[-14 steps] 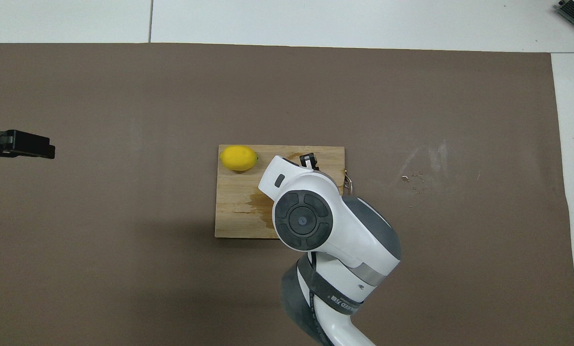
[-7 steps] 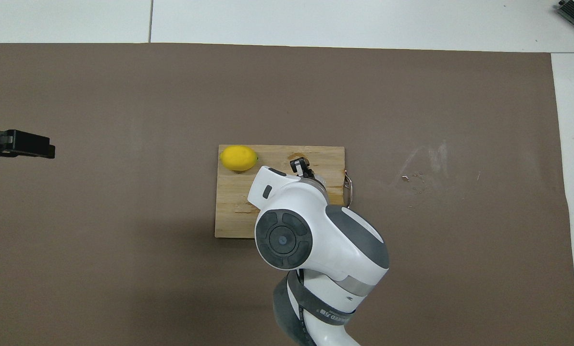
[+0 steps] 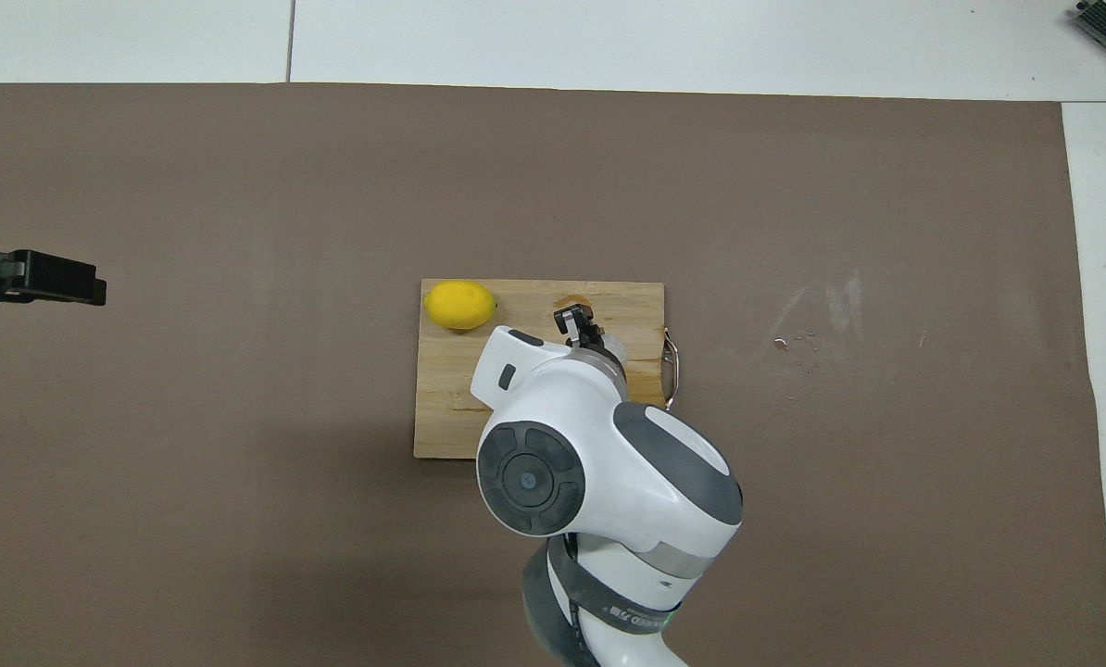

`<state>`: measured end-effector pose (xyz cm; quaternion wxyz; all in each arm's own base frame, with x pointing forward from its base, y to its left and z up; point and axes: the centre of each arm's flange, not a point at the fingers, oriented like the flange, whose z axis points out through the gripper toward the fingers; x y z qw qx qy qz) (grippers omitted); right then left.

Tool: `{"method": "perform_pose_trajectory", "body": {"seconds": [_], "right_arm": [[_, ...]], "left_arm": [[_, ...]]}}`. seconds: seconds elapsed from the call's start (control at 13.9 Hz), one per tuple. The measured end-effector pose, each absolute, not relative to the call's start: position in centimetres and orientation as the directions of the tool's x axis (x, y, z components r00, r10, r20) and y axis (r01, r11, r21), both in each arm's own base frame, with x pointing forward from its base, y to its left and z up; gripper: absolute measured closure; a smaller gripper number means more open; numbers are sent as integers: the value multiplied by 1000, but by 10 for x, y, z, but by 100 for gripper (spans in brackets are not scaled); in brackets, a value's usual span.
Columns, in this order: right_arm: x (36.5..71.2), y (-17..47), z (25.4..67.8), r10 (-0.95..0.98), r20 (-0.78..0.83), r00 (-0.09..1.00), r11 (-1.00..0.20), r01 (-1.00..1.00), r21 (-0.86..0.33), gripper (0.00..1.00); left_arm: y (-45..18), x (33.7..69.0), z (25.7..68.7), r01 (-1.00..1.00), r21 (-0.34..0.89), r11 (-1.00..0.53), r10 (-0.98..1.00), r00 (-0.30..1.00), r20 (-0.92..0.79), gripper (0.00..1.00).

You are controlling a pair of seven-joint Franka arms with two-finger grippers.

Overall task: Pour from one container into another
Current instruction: 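Tilt the clear cup with the right gripper above the metal cup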

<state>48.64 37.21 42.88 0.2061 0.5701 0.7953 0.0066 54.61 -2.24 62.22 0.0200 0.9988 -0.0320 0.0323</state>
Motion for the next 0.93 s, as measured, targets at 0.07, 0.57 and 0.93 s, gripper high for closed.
{"method": "perform_pose_trajectory", "body": {"seconds": [0.07,0.57,0.93], "right_arm": [[487,372,429,907,-325,-266,353,902,247,48],[480,382,432,877,-375,-300,413,870,268,48],[475,388,433,864,-394,-313,436,856,278,48]], "left_arm": [[-22,546,622,-65,38,-997,-63,996,66,0],[-22,546,622,-65,38,-997,-63,996,67,0],[-22,546,622,-65,38,-997,-63,996,67,0]]}}
